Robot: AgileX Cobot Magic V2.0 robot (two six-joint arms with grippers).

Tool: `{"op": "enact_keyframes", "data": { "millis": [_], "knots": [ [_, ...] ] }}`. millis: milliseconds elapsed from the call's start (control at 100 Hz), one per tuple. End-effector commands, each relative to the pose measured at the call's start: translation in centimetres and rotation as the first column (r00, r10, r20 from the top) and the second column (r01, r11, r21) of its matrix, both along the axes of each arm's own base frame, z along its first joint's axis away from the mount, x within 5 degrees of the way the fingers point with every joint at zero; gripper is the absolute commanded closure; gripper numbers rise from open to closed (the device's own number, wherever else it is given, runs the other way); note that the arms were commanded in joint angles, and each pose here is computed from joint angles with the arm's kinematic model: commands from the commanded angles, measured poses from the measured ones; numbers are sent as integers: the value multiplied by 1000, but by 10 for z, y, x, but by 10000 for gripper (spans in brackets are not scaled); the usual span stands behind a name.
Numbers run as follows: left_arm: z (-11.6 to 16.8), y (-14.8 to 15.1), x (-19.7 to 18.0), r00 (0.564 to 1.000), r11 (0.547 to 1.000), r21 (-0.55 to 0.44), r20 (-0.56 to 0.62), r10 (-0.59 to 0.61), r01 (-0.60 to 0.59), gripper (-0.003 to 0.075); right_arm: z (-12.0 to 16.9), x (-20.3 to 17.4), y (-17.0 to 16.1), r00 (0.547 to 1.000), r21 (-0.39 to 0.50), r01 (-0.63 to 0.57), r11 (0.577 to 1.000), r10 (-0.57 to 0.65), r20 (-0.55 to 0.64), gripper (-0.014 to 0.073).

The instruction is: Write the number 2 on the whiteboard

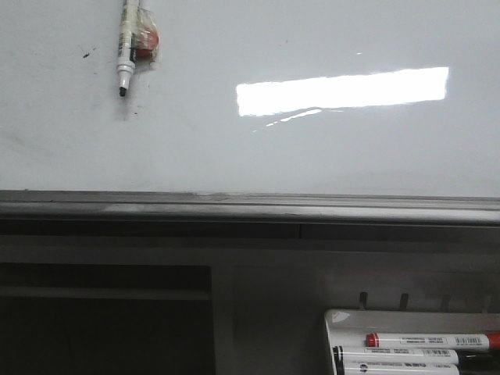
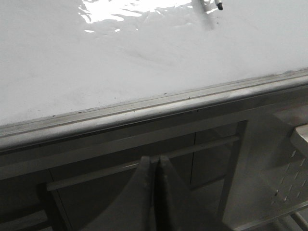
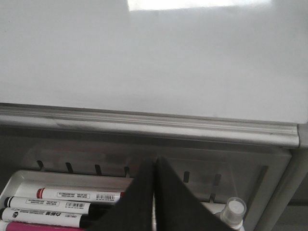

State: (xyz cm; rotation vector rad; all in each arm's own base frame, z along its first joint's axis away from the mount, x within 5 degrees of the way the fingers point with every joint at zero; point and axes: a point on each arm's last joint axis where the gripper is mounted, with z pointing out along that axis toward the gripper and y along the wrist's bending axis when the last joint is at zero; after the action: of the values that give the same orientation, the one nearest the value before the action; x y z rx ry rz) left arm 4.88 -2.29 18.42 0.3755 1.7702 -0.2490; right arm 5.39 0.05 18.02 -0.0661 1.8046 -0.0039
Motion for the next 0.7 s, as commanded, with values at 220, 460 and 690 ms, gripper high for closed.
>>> {"op": "enact_keyframes", "data": {
  "millis": [220,460,690],
  "knots": [
    [16,0,1,996,919,-393,64,63,-33,741,15,2,2,971,-5,-25,1000,25,237,666],
    [28,8,3,990,629,-770,-21,143,-107,741,42,-2,-4,863,446,-101,889,-144,484,666],
    [56,10,-1,987,639,-767,59,150,-51,741,47,-3,-4,893,601,-117,790,-181,411,666]
  ]
}}
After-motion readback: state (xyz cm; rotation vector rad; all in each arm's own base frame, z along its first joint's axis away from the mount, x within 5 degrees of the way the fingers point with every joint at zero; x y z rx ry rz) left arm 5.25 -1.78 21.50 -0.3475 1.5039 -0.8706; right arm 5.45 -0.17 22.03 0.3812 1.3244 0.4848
